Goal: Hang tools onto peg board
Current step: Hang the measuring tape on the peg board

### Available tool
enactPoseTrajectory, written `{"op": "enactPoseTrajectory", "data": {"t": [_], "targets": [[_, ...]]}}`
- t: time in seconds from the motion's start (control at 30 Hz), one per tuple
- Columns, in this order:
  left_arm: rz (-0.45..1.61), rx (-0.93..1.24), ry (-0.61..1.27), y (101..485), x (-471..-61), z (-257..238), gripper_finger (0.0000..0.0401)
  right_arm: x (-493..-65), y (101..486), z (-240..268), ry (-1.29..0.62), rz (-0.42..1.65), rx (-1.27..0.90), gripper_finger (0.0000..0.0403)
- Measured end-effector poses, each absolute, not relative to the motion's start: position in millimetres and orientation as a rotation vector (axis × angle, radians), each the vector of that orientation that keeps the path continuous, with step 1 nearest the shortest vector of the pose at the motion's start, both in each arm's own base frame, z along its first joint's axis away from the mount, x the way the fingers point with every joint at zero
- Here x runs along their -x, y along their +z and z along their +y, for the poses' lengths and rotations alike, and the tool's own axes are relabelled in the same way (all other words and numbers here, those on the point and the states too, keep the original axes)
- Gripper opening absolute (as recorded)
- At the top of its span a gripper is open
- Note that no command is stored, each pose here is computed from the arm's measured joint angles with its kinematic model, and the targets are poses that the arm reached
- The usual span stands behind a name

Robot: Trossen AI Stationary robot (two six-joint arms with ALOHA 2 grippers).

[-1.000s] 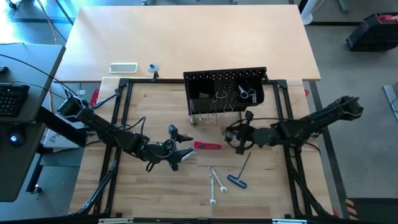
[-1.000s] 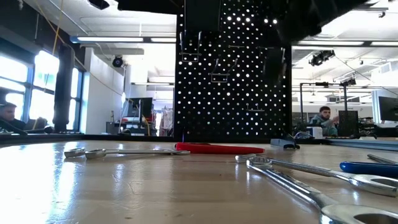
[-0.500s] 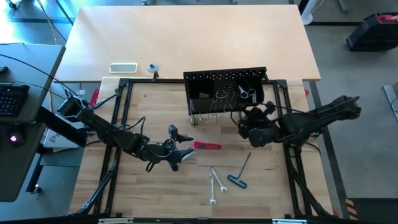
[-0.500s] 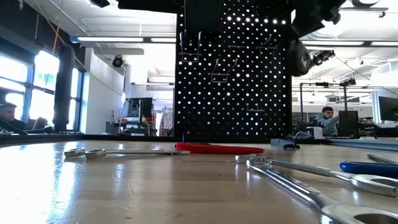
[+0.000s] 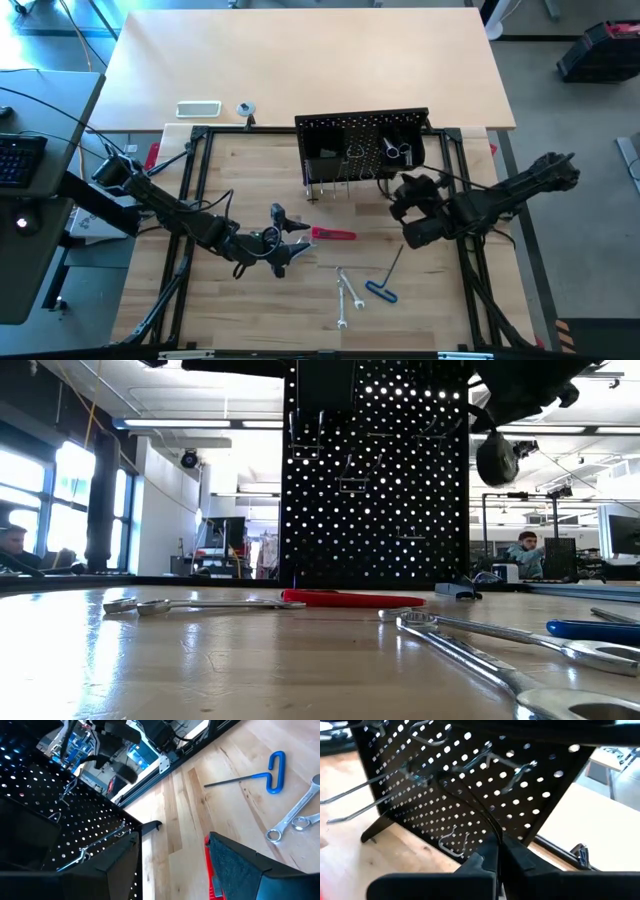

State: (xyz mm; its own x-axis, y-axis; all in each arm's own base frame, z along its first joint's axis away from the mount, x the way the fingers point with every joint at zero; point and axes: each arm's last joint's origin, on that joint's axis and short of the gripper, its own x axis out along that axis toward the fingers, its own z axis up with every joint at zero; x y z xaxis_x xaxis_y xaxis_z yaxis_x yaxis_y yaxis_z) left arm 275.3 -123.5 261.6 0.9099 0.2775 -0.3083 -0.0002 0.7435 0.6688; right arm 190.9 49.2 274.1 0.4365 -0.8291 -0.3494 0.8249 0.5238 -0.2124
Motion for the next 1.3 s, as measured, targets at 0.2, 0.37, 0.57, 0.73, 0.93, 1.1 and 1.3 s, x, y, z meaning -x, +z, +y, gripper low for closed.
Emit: {"op": "enactPoseTrajectory", "data": {"t": [0.2, 0.37, 0.57, 0.73, 0.93, 1.1, 1.3], "targets": [[0.411, -0.723, 0.156, 261.3, -275.2, -123.5, 0.0232, -187.4, 273.8, 46.9, -1.060, 0.423, 0.006, 0.0000], [0.410, -0.723, 0.156, 261.4, -275.2, -123.5, 0.0232, -182.7, 272.2, 41.8, -1.099, 0.441, -0.032, 0.0000], [0.410, -0.729, 0.156, 261.5, -275.3, -123.3, 0.0232, -184.2, 271.7, 40.0, -1.105, 0.448, -0.064, 0.0000], [0.408, -0.714, 0.159, 261.5, -275.4, -123.3, 0.0232, -185.0, 272.3, 37.6, -1.122, 0.430, -0.061, 0.0000], [0.408, -0.713, 0.159, 261.5, -275.3, -123.4, 0.0232, -186.7, 271.6, 30.1, -1.158, 0.442, -0.092, 0.0000], [0.410, -0.715, 0.158, 261.3, -275.2, -123.4, 0.0232, -189.5, 271.3, 27.9, -1.156, 0.456, -0.113, 0.0000], [0.427, -0.726, 0.154, 259.7, -274.5, -123.0, 0.0232, -198.0, 263.2, 24.1, -1.182, 0.504, -0.102, 0.0000]]}}
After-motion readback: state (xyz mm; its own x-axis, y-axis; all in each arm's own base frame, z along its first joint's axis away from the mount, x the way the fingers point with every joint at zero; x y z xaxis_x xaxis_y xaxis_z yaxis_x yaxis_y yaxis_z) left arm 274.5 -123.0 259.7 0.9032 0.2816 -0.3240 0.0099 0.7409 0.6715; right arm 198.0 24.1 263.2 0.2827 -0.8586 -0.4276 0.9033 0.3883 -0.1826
